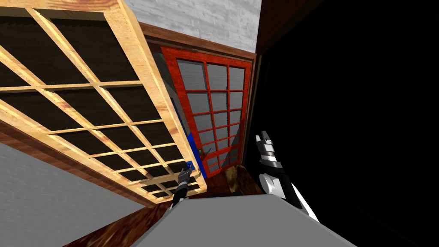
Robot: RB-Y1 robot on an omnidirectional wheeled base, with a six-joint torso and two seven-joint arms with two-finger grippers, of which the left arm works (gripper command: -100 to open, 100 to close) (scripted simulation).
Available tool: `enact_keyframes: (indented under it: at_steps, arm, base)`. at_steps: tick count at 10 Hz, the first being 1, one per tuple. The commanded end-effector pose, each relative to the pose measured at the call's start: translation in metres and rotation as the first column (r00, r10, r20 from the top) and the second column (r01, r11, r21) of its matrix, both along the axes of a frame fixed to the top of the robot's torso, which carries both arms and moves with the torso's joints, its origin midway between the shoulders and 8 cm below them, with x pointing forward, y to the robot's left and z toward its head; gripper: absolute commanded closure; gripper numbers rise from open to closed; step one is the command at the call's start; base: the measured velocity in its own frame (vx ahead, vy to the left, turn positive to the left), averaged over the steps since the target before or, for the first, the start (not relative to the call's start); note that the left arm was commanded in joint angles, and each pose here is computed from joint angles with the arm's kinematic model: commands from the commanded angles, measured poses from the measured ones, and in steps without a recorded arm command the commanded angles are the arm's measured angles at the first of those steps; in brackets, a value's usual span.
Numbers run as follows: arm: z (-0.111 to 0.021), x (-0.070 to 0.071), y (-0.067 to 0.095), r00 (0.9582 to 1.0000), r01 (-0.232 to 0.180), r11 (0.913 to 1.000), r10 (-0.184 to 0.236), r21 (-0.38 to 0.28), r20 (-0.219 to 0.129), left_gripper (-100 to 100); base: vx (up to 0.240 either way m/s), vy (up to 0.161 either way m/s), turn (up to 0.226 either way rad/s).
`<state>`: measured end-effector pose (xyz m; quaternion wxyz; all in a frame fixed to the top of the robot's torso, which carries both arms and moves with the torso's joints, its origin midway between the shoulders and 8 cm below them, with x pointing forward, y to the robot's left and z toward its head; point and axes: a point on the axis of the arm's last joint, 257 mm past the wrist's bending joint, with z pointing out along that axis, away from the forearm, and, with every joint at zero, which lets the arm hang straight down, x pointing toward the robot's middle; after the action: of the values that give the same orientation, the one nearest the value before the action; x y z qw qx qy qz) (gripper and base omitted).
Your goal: Pull the door open
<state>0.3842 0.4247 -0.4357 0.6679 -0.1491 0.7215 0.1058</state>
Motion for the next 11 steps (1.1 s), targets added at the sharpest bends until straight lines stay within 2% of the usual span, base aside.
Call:
enact_keyframes:
  at_steps: [1,2,4,6,7,9,10,11]
  arm:
    - [-0.014,-0.023,0.021,0.9984,-0.044,0.9987,0.043,-0.025,-0.037,100]
    - [-0.014,-0.023,0.021,0.9984,-0.044,0.9987,0.043,-0.025,-0.037,100]
    - [-0.019,-0.033,0.026,0.9973,-0.060,0.9972,0.058,-0.043,-0.045,100]
    - [-0.019,-0.033,0.026,0.9973,-0.060,0.9972,0.058,-0.043,-0.045,100]
    - [-0.024,-0.043,0.032,0.9959,-0.077,0.9951,0.074,-0.061,-0.053,100]
    - [-0.024,-0.043,0.032,0.9959,-0.077,0.9951,0.074,-0.061,-0.053,100]
    - [-0.008,-0.032,0.035,0.9976,-0.069,0.9966,0.069,-0.046,-0.013,100]
    - [-0.003,-0.029,0.036,0.9978,-0.067,0.9969,0.067,-0.041,-0.002,100]
  base:
    - [-0.082,-0.002,-0.010]
    - [-0.083,-0.012,-0.011]
    - [-0.080,-0.015,0.016]
    - [-0.040,-0.008,0.012]
    - [-0.061,-0.002,-0.005]
    - [-0.054,-0.007,0.007]
    - [-0.019,-0.003,0.006]
    - [-0.001,-0.005,0.006]
